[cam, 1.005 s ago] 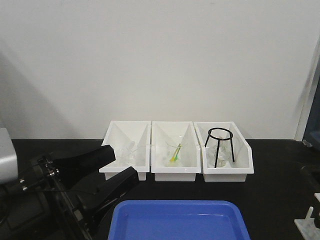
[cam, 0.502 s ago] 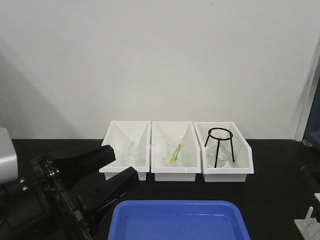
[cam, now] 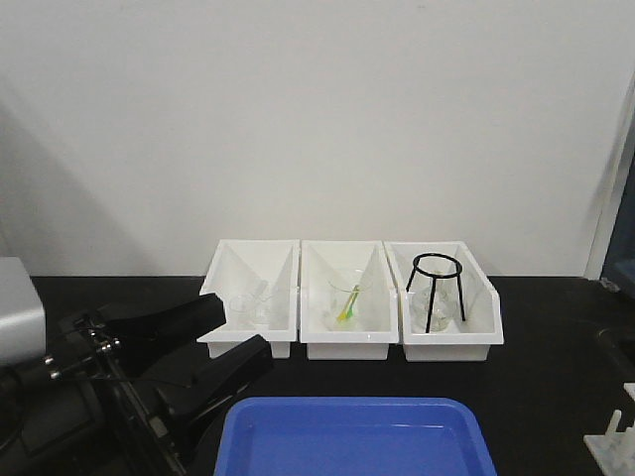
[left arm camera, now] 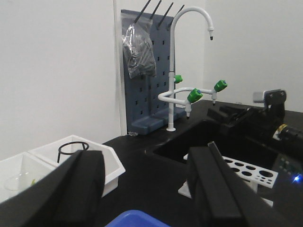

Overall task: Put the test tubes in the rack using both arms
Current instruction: 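Open the right gripper, release the tube, and withdraw both arms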

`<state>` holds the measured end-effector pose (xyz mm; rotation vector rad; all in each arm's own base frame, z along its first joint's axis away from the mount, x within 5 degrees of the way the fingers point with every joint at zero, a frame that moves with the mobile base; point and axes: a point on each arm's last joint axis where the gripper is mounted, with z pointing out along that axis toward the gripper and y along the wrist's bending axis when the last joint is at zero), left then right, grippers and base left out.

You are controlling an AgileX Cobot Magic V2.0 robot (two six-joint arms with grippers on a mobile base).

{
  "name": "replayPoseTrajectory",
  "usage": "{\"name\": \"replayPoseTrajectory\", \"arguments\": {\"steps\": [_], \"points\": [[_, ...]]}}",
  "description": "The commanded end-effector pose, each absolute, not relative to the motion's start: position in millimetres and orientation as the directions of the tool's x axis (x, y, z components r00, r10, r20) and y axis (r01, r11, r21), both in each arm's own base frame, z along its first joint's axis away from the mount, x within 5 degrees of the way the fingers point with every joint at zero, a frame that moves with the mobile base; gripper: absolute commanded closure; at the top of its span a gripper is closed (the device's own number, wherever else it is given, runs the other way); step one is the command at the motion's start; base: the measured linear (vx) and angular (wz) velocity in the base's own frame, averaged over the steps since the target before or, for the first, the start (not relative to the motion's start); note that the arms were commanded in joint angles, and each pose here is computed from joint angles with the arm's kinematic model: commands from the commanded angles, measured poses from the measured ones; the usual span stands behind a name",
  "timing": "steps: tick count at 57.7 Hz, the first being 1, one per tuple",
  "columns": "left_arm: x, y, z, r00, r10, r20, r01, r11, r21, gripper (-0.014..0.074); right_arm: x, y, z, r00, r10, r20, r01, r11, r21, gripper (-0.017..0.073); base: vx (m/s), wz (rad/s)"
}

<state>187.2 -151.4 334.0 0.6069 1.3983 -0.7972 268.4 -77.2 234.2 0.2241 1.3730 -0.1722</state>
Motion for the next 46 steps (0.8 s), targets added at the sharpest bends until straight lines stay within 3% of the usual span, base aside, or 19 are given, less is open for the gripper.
{"name": "replayPoseTrajectory", "arguments": {"steps": [1, 18, 33, 41, 46], "points": [[183, -151, 352, 0.034, -0.198, -0.980, 0.797, 0.597, -0.093, 0.0113, 258, -72, 275, 0.365, -0.033, -0.930, 0.205, 0.978, 0.046, 0.0197, 0.00, 0.00], [190, -146, 340, -0.045, -0.108, -0.993, 0.729, 0.676, -0.107, 0.0113, 232, -49, 340, 0.399, 0.019, -0.917, 0.041, 0.998, 0.038, 0.0197, 0.00, 0.00], [197, -139, 327, -0.144, -0.014, -0.989, 0.643, 0.759, -0.104, 0.0113, 211, -16, 375, 0.229, -0.042, -0.972, -0.217, 0.972, -0.093, 0.0165, 0.00, 0.00], [199, -134, 319, -0.204, 0.035, -0.978, 0.590, 0.802, -0.094, 0.0115, 201, -1, 381, 0.098, -0.038, -0.994, -0.366, 0.928, -0.071, 0.0158, 0.00, 0.00], [200, -131, 315, -0.236, 0.062, -0.970, 0.562, 0.823, -0.084, 0.0147, 196, 3, 380, 0.011, -0.051, -0.999, -0.406, 0.913, -0.051, 0.0169, 0.00, 0.00]]}}
